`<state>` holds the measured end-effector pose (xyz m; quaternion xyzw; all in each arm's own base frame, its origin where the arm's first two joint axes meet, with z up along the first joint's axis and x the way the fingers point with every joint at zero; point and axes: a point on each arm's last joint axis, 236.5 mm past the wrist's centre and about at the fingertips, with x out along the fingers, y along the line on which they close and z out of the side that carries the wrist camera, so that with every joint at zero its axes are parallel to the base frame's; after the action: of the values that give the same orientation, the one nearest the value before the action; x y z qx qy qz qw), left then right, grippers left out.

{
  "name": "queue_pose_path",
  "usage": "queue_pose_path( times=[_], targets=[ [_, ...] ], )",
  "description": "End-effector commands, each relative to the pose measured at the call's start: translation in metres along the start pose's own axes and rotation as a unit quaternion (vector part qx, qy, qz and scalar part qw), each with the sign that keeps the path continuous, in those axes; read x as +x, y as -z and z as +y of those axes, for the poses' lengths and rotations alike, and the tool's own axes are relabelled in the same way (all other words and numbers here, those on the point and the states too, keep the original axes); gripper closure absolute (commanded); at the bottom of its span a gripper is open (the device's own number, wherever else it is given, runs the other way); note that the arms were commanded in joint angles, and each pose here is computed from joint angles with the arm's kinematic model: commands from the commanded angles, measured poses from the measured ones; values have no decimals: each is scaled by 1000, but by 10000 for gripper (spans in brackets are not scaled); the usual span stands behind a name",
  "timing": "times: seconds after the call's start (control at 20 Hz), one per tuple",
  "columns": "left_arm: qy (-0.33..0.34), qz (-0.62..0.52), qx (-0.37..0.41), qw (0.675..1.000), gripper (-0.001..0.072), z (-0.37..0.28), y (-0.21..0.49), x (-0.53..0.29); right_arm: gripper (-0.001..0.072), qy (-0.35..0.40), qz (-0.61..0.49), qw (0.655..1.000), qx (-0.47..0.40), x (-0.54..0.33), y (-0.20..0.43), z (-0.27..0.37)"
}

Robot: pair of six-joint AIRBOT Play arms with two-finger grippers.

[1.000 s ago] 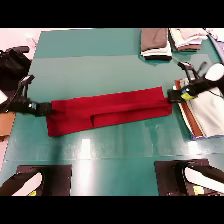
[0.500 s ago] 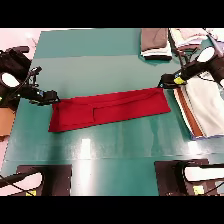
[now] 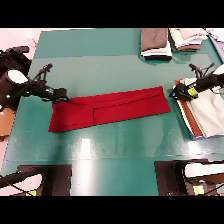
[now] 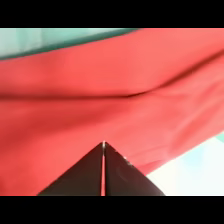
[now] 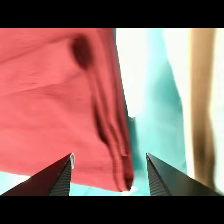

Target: Fold the shirts.

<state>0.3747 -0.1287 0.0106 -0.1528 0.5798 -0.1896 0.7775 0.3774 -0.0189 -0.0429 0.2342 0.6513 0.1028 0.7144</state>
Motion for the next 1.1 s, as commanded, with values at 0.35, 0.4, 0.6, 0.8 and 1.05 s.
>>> queue_pose_path(
  times=[0.35,0.4,0.6,0.8,1.05],
  targets=[
    [51,-52,61,995,686,-118,-1,51,293,-52,12,999,3,64,-5,18],
    [54,-53,57,995,686,-124,-1,59,406,-57,6,998,-11,67,-7,27],
    [63,-21,73,995,686,-149,3,98,694,-93,-22,994,-48,53,-16,65],
    [69,8,81,994,686,-166,2,144,695,-138,-82,979,-127,-32,-30,135],
    [84,24,70,994,686,-180,-1,176,695,-176,-156,940,-246,-112,-15,248]
  ],
)
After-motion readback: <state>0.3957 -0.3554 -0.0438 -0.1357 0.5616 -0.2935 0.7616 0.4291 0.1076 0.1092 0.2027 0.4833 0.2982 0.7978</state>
